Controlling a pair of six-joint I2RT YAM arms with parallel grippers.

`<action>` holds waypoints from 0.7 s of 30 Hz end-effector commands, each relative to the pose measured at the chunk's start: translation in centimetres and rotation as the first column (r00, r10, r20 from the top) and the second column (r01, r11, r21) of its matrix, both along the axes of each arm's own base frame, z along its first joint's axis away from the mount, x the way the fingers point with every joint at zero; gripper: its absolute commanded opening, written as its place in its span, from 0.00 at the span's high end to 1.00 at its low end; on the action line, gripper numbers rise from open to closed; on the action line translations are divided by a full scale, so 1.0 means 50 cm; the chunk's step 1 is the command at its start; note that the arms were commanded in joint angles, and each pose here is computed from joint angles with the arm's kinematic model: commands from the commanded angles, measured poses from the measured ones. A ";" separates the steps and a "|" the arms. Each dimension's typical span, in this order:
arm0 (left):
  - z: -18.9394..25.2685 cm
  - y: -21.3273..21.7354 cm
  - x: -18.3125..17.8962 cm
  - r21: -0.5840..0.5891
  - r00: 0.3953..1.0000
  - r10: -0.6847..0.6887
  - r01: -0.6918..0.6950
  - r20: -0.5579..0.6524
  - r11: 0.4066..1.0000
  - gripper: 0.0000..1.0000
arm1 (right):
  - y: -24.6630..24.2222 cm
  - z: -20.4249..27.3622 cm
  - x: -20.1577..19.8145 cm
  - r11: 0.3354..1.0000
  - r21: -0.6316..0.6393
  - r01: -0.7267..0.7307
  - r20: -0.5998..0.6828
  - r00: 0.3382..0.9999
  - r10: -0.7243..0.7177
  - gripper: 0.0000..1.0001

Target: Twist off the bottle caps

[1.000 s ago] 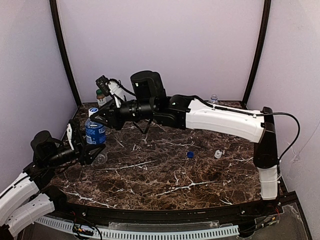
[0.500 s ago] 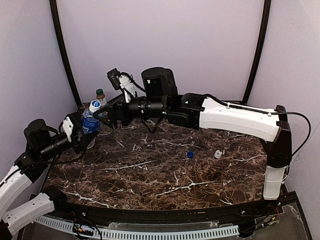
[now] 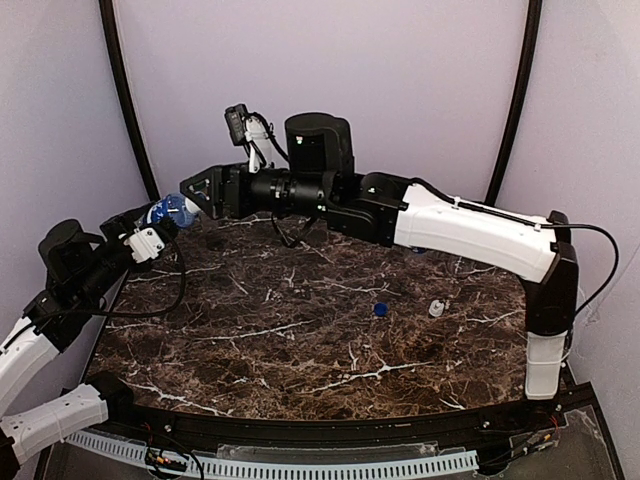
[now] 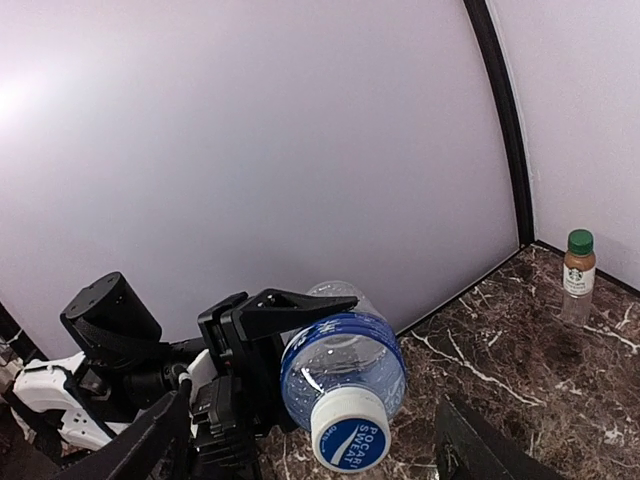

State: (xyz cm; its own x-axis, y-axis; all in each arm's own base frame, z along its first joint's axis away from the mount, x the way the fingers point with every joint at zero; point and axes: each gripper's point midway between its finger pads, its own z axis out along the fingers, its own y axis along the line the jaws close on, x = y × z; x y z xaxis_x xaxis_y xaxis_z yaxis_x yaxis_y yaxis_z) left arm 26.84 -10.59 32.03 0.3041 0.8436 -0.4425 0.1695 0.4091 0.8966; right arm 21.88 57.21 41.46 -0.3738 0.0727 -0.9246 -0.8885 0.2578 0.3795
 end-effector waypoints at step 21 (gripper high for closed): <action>0.078 -0.001 -0.002 0.083 0.986 0.014 -0.029 0.165 0.996 0.63 | 0.038 -0.074 0.011 0.990 -0.046 -0.135 -0.154 0.980 0.127 1.00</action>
